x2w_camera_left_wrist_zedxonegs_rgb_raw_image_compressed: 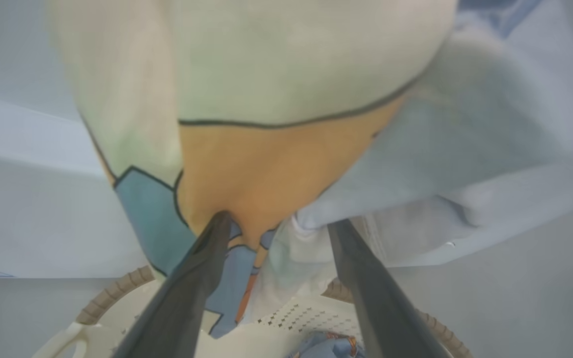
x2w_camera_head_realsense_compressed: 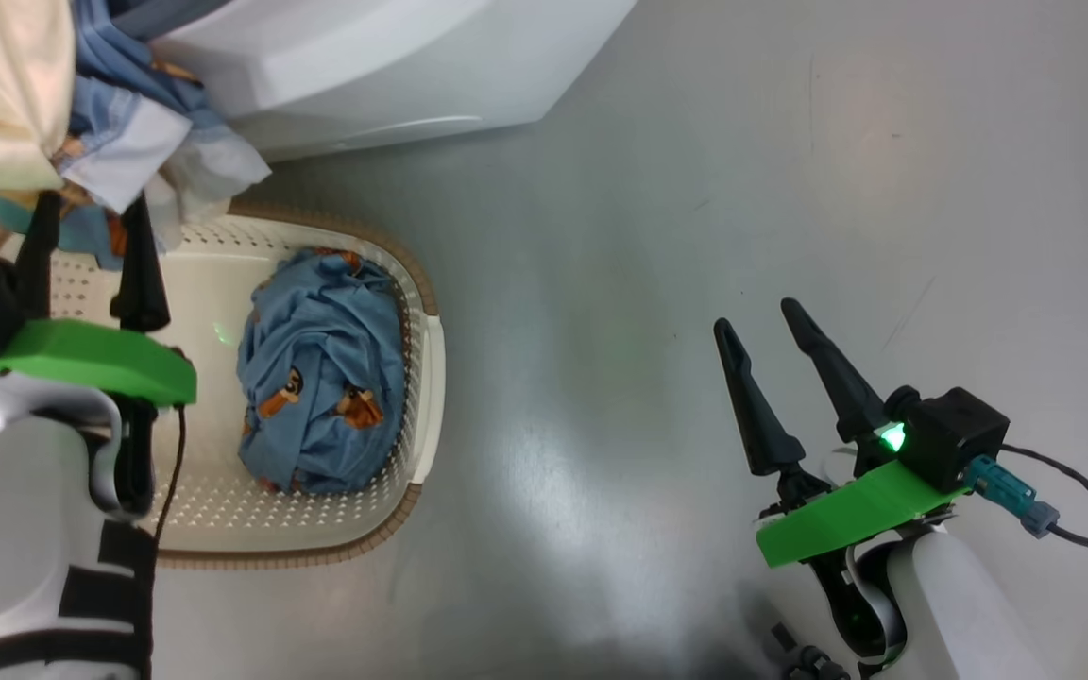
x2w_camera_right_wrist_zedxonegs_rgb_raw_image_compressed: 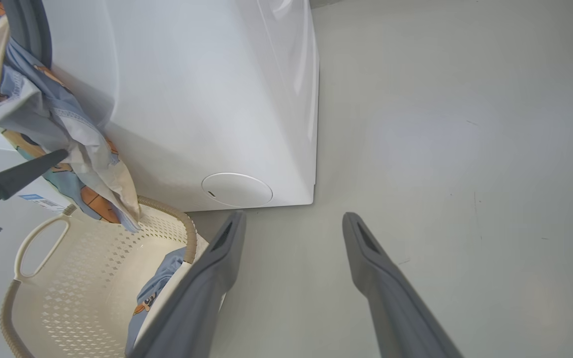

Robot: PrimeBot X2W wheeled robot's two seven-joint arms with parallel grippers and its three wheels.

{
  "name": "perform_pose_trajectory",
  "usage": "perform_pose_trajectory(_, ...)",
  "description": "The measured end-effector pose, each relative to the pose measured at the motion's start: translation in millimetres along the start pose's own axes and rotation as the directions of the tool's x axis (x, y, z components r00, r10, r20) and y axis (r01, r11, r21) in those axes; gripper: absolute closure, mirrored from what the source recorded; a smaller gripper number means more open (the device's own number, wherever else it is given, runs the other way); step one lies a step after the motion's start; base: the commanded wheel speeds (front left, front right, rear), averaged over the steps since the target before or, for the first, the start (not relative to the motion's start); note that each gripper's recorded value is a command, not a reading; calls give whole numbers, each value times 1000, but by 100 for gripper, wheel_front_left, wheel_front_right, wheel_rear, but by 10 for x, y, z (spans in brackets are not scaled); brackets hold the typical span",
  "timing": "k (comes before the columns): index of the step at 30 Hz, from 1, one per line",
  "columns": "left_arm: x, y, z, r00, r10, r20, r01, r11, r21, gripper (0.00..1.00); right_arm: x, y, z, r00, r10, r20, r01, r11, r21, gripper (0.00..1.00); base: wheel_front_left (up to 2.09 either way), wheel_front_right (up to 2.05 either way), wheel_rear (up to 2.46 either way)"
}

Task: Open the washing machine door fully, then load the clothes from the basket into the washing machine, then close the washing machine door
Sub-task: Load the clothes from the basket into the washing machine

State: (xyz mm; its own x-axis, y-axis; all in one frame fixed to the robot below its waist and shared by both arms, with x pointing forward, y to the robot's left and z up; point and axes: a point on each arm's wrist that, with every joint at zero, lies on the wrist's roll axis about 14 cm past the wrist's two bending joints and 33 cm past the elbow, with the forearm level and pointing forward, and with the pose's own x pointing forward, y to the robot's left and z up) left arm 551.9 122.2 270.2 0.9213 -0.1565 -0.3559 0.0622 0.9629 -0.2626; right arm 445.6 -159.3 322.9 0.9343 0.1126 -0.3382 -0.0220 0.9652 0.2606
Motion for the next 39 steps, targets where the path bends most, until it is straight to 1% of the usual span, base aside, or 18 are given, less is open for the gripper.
perform_pose_trajectory(3, 71, -27, -14, 1000, -9, -1, 9, 1000, -7, 0, 14, -16, -25, 1000, -3, -5, 3, 1000, 0, 0, 0, 0, 0)
perform_pose_trajectory(8, 164, -38, 15, 1000, -6, 14, 7, 999, -51, 0, 22, -39, -82, 1000, -9, -19, 9, 1000, 1, 0, 0, 0, 0)
perform_pose_trajectory(9, 173, -44, 34, 1000, -8, 20, 10, 998, -56, 26, 24, -38, -83, 1000, -8, -19, 8, 1000, 1, 0, 0, 0, 0)
perform_pose_trajectory(10, 179, -50, 51, 1000, -9, 25, 11, 998, -65, 65, 25, -37, -82, 1000, -8, -19, 8, 1000, 1, 0, 0, 0, 0)
perform_pose_trajectory(11, 186, -58, 72, 999, -10, 31, 13, 997, -75, 95, 26, -34, -80, 1000, -7, -18, 7, 1000, 2, 0, 0, 0, 0)
perform_pose_trajectory(12, 195, -67, 99, 999, -8, 39, 12, 996, -89, 100, 28, -30, -79, 1000, -6, -18, 6, 1000, 2, 0, 0, 0, 0)
perform_pose_trajectory(17, 197, -208, 188, 997, -54, 56, 60, 992, -111, 100, 37, -3, -61, 1000, 1, -13, -1, 1000, 4, 0, 0, 0, 0)
perform_pose_trajectory(20, 180, -245, 336, 993, -67, 93, 79, 988, -133, 100, 41, 13, -34, 1000, 5, -6, -5, 1000, 5, 0, 0, 0, 0)
perform_pose_trajectory(23, 124, -271, 495, 988, -83, 133, 99, 988, -120, 100, 44, 37, 11, 1000, 10, 5, -10, 1000, 6, 0, 0, 0, 0)
perform_pose_trajectory(28, -102, -262, 592, 983, -103, 154, 115, 991, -73, 100, 43, 102, 100, 999, 26, 27, -26, 1000, 6, 0, 0, 0, 0)
perform_pose_trajectory(32, -264, -330, 723, 974, -132, 186, 141, 989, -37, 100, 41, 165, 163, 998, 42, 42, -42, 999, 7, 0, 0, 0, 0)
perform_pose_trajectory(36, -369, -294, 989, 958, -126, 259, 134, 991, -14, 100, 47, 220, 199, 997, 56, 52, -56, 998, 10, 0, 0, 0, 0)
perform_pose_trajectory(39, -401, -261, 1094, 952, -123, 281, 127, 992, 6, 100, 49, 246, 224, 996, 62, 59, -63, 998, 10, 0, 0, 0, 0)
